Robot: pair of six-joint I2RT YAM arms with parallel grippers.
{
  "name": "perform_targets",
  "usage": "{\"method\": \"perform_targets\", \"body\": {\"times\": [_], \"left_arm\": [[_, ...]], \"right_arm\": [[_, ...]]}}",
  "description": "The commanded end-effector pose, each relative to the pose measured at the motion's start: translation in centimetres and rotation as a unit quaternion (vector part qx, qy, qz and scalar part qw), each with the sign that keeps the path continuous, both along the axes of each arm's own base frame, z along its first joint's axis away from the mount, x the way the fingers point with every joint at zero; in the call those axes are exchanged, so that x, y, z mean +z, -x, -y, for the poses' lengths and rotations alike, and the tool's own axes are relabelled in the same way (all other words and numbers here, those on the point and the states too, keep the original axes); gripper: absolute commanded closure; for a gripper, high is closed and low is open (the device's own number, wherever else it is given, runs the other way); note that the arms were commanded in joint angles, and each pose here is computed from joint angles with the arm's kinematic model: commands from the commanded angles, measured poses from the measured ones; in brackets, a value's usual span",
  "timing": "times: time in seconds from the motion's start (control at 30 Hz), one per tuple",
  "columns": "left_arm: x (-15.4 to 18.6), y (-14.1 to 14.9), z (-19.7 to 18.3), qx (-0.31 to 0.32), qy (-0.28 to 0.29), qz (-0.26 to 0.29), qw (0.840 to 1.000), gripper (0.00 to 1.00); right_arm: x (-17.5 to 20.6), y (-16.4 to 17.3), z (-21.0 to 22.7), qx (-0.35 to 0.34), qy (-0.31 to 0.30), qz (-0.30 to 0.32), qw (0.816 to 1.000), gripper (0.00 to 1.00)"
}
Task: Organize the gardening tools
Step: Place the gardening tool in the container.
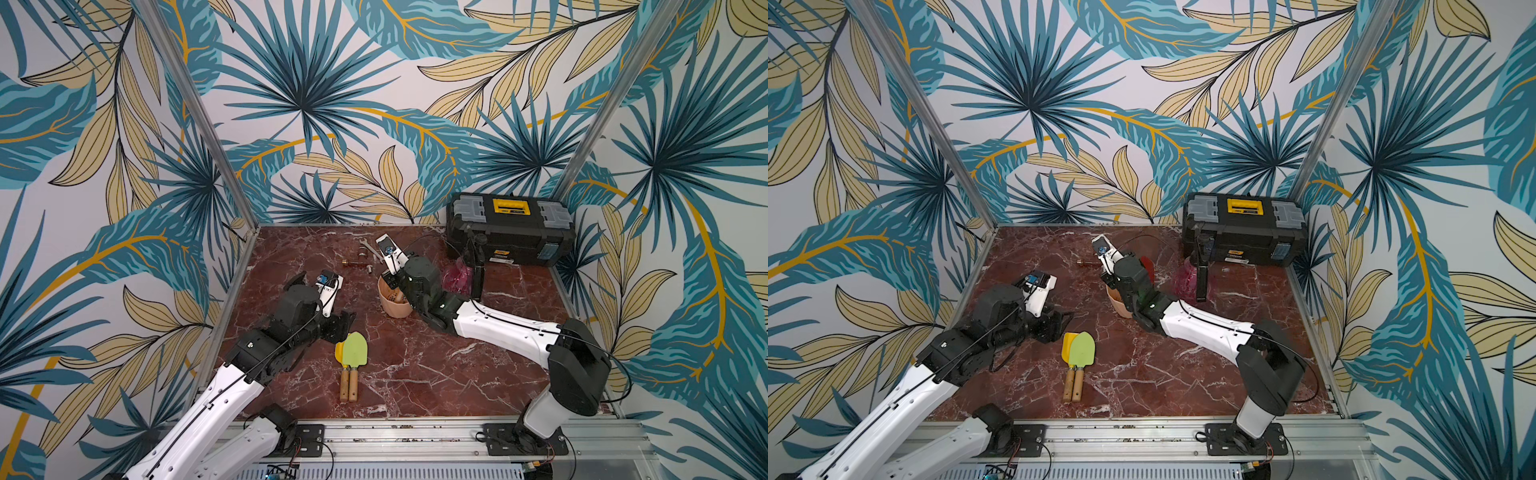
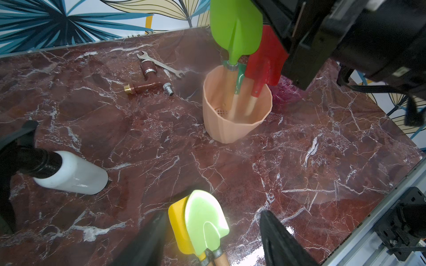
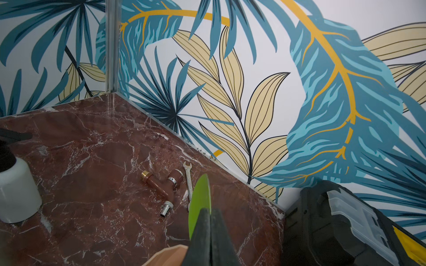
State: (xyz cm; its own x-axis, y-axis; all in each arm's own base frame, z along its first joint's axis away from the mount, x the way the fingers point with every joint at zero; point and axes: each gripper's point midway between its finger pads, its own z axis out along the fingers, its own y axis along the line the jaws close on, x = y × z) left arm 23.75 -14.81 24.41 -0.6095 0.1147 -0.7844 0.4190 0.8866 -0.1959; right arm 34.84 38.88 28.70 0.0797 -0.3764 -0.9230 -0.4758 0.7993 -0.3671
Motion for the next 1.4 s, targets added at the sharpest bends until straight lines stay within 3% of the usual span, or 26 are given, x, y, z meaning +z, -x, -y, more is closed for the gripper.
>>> {"method": "perform_targets", "body": {"times": [0.0, 0.47, 0.7, 0.9, 1.1, 1.37], "left_arm": [[-0.2, -0.1, 0.1, -0.001, 0.001, 0.002, 1.0, 0.32], [-0.4, -0.1, -0.1, 0.0, -0.004, 0.002, 1.0, 0.32], [0.1, 0.0, -0.1, -0.001, -0.004, 0.007, 1.0, 0.32], [0.3, 0.0, -0.2, 0.0, -0.007, 0.009, 1.0, 0.32], [0.7, 0.0, -0.3, 0.001, -0.006, 0.012, 1.0, 0.32], [0.8, -0.1, -0.2, 0.002, -0.006, 0.016, 1.0, 0.32]], "right_arm": [[-0.5, 0.1, -0.8, 0.009, -0.021, 0.007, 1.0, 1.0], [-6.9, 0.2, -1.2, 0.011, 0.0, -0.044, 0.999, 1.0], [-6.8, 0.6, -1.1, 0.018, -0.001, -0.054, 0.998, 0.79], [-4.9, 1.5, -0.8, 0.033, -0.02, -0.071, 0.997, 0.69], [-4.7, 3.2, -0.8, 0.052, 0.002, -0.167, 0.985, 0.54], [-5.5, 7.1, -0.2, 0.106, -0.019, -0.266, 0.958, 0.53]]}}
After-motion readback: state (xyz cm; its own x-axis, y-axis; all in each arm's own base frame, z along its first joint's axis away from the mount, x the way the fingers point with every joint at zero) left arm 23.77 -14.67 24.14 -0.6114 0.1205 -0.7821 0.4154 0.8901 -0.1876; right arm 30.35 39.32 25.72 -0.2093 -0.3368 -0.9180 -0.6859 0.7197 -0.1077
